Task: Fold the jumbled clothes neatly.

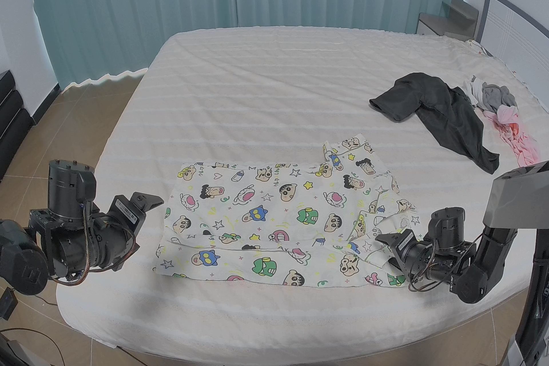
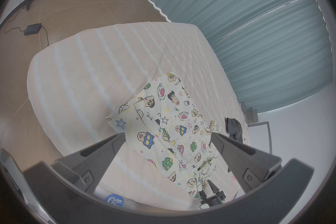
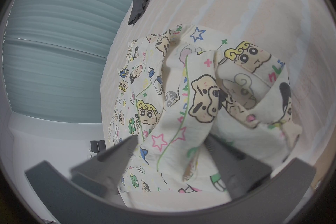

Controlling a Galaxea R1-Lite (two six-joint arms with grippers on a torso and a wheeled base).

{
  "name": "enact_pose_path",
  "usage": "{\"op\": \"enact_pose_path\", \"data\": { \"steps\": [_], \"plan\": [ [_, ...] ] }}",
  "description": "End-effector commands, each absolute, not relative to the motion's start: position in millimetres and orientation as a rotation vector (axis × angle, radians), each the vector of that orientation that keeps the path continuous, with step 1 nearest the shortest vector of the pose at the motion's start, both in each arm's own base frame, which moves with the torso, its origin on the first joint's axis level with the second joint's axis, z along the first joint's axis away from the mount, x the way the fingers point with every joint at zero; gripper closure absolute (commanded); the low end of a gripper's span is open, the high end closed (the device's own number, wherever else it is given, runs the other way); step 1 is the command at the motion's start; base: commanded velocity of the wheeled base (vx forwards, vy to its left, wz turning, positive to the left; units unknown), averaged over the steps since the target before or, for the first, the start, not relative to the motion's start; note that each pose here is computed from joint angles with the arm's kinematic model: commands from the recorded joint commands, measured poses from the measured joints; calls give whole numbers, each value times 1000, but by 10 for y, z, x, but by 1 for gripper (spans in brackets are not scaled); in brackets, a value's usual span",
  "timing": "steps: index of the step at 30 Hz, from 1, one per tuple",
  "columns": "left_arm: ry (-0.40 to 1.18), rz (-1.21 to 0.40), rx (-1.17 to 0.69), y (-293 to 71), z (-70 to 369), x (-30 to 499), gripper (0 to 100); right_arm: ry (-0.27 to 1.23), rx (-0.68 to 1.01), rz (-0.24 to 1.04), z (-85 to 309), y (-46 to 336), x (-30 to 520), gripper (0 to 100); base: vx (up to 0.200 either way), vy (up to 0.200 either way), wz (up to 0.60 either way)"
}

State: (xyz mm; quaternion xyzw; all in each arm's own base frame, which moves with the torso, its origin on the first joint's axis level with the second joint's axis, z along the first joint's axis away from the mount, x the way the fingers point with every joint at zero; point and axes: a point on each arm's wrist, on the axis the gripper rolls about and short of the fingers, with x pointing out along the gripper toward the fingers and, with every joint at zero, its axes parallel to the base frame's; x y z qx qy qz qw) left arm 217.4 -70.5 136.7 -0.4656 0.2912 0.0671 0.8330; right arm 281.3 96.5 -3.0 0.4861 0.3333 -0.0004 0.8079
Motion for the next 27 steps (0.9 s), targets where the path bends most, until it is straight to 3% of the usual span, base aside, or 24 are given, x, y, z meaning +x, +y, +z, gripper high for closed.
{"op": "enact_pose_path", "data": {
  "steps": [1, 8, 17, 27],
  "plan": [
    [619, 146, -986, -705, 1358, 2180, 0, 723, 1036, -12, -65, 955, 2808, 100, 0, 0, 0],
    [624, 150, -982, -706, 1343, 2183, 0, 710, 1040, -12, -36, 942, 2814, 100, 0, 0, 0],
    [625, 151, -982, -706, 1340, 2185, 0, 581, 1049, 48, 305, 971, 2993, 100, 0, 0, 0],
    [639, 166, -975, -712, 1294, 2216, 0, 571, 939, 41, 563, 1063, 3404, 100, 0, 0, 0]
  ]
}}
